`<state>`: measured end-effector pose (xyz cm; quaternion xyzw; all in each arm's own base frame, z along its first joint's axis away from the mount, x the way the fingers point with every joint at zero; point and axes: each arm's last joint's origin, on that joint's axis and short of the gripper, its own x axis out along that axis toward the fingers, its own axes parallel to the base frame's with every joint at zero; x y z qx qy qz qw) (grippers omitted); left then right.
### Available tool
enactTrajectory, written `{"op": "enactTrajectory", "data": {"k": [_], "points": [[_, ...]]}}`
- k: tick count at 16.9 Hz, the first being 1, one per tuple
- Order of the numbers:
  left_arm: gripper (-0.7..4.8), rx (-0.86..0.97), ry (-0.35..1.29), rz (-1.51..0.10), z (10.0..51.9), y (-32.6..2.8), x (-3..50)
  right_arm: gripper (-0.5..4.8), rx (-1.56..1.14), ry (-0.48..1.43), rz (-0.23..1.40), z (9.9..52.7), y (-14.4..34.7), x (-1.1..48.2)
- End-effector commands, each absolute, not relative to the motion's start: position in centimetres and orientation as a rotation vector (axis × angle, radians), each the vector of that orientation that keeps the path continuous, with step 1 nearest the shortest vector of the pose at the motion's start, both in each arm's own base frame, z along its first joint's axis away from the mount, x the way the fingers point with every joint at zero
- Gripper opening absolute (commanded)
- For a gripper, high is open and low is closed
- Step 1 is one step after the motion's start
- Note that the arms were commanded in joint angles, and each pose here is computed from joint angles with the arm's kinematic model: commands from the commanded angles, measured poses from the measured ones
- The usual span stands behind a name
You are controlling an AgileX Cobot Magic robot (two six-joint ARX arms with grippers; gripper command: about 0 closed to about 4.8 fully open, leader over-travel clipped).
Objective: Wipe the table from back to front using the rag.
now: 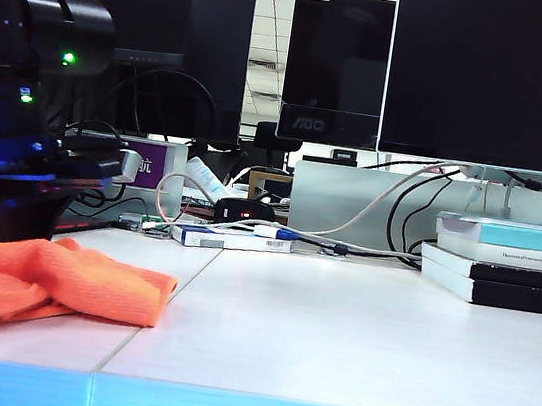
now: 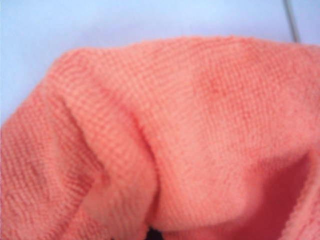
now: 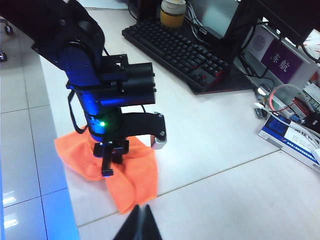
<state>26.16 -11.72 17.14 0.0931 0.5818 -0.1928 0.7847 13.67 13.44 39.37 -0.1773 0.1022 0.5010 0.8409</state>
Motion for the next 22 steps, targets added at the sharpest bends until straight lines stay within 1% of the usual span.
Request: {"op": "enactTrajectory", "data": {"k": [1, 4, 7, 9, 11, 13, 15, 17, 18, 19, 20, 22], "points": [[-0.06, 0.221, 1.268, -0.377, 14.8, -12.0, 27.2, -0.01, -0.365, 0.191, 1.057, 39.8, 13.4, 13.6], [-0.06, 0.205, 1.260, -0.368, 13.8, -12.3, 27.8, -0.01, -0.365, 0.191, 1.057, 39.8, 13.4, 13.6], [-0.06, 0.187, 1.209, -0.362, 13.9, -12.4, 28.3, -0.01, -0.360, 0.194, 1.056, 39.7, 13.4, 13.6], [-0.06, 0.190, 1.184, -0.303, 14.0, -12.2, 28.6, -0.01, -0.358, 0.195, 1.056, 39.7, 13.4, 13.6], [-0.06, 0.194, 1.151, -0.286, 14.1, -12.2, 28.9, -0.01, -0.358, 0.195, 1.056, 39.7, 13.4, 13.6], [-0.06, 0.147, 1.115, -0.234, 14.2, -11.4, 29.6, -0.01, -0.341, 0.205, 1.054, 39.7, 13.4, 13.6], [-0.06, 0.126, 1.106, -0.211, 14.2, -10.8, 29.9, -0.01, -0.341, 0.205, 1.054, 39.7, 13.4, 13.6], [-0.06, 0.106, 1.048, -0.207, 14.5, -10.7, 30.6, -0.01, -0.341, 0.205, 1.054, 39.7, 13.4, 13.6], [-0.06, 0.106, 1.047, -0.207, 14.4, -10.9, 31.1, -0.01, -0.341, 0.205, 1.054, 39.7, 13.4, 13.6], [-0.06, 0.109, 1.045, -0.209, 13.9, -11.6, 33.1, -0.01, -0.341, 0.206, 1.054, 39.7, 13.4, 13.6], [-0.06, 0.108, 1.039, -0.210, 13.9, -11.8, 33.7, -0.01, -0.341, 0.206, 1.054, 39.7, 13.4, 13.6], [-0.06, 0.096, 0.986, -0.215, 13.7, -12.3, 35.2, -0.01, -0.342, 0.210, 1.054, 39.7, 13.4, 13.6]]}}
